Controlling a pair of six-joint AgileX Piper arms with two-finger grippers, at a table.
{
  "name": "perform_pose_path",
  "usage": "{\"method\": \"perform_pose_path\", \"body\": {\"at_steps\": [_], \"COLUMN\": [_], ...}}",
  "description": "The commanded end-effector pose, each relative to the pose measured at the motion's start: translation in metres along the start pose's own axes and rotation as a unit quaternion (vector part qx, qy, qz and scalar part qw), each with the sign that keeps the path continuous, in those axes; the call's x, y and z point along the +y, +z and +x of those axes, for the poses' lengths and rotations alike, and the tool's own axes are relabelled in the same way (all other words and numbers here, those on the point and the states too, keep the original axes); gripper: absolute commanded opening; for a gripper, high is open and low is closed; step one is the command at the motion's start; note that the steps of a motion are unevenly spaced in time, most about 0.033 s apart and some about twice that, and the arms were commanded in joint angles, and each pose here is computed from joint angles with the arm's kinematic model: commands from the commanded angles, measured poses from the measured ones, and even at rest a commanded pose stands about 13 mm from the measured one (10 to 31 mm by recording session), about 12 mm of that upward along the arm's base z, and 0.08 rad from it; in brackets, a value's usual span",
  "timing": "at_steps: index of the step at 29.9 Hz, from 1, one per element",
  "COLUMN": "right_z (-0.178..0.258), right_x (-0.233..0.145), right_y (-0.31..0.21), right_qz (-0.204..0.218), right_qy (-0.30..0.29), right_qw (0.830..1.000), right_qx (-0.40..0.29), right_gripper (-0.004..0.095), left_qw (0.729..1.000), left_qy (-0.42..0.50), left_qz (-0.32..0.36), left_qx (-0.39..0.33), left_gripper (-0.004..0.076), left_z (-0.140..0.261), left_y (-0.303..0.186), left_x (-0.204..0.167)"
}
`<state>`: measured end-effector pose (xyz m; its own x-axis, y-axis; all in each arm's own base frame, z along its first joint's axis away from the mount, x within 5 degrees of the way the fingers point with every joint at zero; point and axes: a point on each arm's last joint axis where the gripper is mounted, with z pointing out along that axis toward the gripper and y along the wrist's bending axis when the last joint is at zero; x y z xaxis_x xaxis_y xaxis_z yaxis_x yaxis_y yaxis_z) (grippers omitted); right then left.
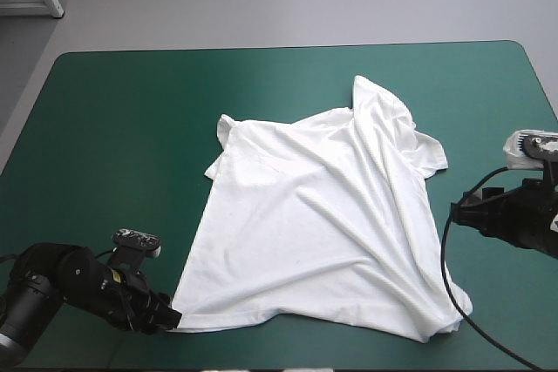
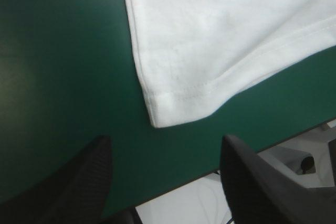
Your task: Fold the cloth
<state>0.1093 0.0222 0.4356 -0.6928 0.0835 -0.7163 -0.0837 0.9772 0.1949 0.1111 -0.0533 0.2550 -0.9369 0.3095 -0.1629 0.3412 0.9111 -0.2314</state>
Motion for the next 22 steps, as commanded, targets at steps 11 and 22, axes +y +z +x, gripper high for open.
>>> {"method": "perform_pose_path", "body": {"at_steps": [11, 22], "right_z": [-0.006, -0.004], "right_x": [0.001, 0.001], "right_y": [-0.007, -0.003], "right_qz": [-0.004, -0.002], "right_qy": [0.002, 0.003], "right_qw": [1.0, 1.0], "right_qx": [-0.03, -0.023], "right_gripper": [0.0389, 0.0389], "left_qw": [1.0, 0.998], "left_qy": [-0.021, -0.046], "left_qz": [0.01, 0.007], "left_qx": [0.0, 0.046], "left_gripper": [0.0419, 0.0341], "left_z": [-0.009, -0.035], "left_y": [0.018, 0.052], "left_x": [0.002, 0.013]}}
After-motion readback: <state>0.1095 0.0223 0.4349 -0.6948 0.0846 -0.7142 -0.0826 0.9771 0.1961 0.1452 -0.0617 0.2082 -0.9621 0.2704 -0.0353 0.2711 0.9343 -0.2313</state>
